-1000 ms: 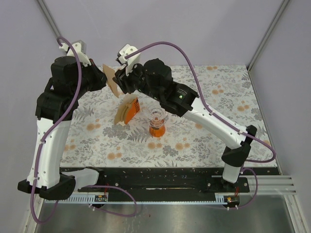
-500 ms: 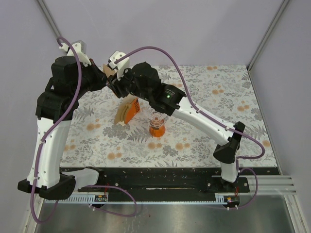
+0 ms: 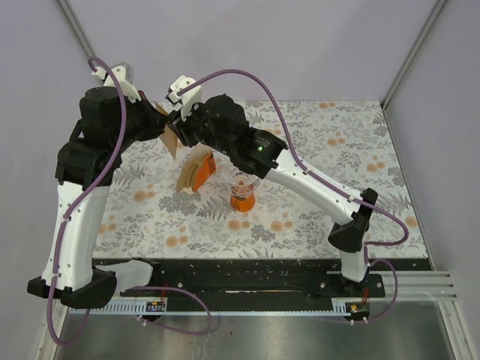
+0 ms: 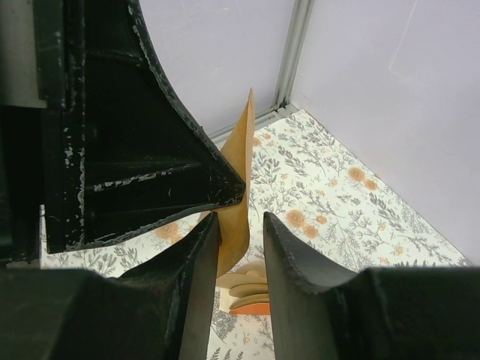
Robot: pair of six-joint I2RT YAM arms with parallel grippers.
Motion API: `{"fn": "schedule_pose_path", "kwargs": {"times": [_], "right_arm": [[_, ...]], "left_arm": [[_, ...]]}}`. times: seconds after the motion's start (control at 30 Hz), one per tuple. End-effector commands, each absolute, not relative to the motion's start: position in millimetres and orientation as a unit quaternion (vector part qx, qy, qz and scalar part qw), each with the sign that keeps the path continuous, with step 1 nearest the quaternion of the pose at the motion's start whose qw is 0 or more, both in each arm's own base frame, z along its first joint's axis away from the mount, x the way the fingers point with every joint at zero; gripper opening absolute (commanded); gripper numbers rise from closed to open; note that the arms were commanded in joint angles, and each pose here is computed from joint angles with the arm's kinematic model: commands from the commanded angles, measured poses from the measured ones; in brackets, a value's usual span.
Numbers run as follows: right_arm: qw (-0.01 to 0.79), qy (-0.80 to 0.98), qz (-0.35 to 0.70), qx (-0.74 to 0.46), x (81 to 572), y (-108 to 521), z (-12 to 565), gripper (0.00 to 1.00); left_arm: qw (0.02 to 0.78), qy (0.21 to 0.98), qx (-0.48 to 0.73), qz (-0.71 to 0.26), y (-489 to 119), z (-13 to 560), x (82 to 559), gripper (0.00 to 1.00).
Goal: Place the coffee filter in the dripper
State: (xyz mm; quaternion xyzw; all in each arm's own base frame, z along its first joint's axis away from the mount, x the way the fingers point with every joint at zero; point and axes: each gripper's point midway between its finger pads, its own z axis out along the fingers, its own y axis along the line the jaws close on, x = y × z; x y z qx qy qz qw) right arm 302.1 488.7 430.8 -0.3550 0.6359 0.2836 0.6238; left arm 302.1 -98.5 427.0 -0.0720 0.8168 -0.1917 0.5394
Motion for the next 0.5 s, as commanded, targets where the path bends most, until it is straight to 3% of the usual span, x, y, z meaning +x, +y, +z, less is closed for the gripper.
{"fn": "schedule_pose_path", "kwargs": {"times": [0.0,0.3,0.47], "right_arm": [[0.651,0.629,0.263,-0.334,310.7,479.2,448.7,0.38],[0.653,0.626,0.254,-0.342,309.4,474.2,452.1,0.44],[0.644,0.625,0.263,-0.353,305.4,478.3,448.1,0.47]], "left_arm": [[0.555,0.807,-0.072,-0.188,-94.7,437.5,300.6,0.0],[0.579,0.802,-0.082,-0.125,-72.2,432.7,310.4,0.0],[0.575,0.804,-0.075,-0.135,-77.4,430.0,311.6,0.0]]}}
